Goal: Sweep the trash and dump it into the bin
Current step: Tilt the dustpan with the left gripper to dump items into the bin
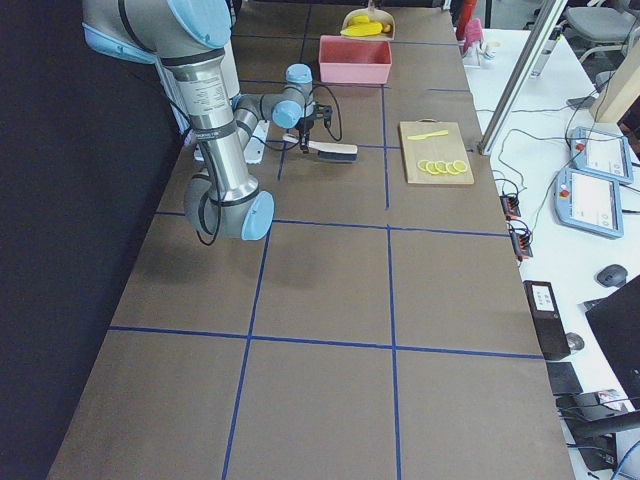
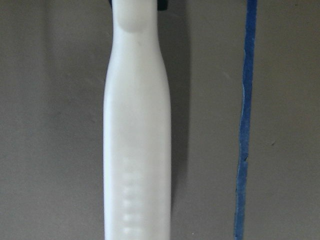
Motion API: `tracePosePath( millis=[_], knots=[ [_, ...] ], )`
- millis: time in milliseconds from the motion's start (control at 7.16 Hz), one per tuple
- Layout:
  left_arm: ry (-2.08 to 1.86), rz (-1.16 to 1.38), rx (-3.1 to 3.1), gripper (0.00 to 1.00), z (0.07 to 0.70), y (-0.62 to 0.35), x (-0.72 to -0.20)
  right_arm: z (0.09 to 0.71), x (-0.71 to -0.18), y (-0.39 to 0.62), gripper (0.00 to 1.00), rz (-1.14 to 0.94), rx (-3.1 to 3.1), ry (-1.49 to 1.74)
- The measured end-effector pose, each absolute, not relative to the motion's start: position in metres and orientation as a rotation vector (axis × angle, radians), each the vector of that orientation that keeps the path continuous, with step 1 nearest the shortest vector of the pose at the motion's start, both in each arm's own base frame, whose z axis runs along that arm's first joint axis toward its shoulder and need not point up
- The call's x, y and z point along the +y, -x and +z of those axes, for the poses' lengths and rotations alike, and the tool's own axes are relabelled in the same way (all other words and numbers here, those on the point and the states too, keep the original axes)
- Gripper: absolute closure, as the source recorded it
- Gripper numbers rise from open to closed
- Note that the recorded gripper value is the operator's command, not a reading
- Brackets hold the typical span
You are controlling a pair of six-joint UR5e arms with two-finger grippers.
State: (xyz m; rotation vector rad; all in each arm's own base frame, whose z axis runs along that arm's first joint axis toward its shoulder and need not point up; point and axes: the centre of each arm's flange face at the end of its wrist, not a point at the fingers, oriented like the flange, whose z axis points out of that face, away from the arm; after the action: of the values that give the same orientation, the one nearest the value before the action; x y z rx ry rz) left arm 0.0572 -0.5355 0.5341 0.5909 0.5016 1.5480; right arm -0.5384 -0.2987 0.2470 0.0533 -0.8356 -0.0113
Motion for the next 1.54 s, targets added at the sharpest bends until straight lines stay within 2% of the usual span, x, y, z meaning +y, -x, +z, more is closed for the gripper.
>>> tracePosePath(
  millis=[838,1537],
  knots=[
    [-0.364,1.613,0.168,1.0,0.47,-0.048,-0.513,0.25,-0.298,0.538,1.0,-0.012,-0.834,-0.05],
    [-0.252,1.674,0.012,1.0,0.465,-0.065,-0.507,0.251,-0.297,0.538,1.0,-0.014,-0.833,-0.048]
  ],
)
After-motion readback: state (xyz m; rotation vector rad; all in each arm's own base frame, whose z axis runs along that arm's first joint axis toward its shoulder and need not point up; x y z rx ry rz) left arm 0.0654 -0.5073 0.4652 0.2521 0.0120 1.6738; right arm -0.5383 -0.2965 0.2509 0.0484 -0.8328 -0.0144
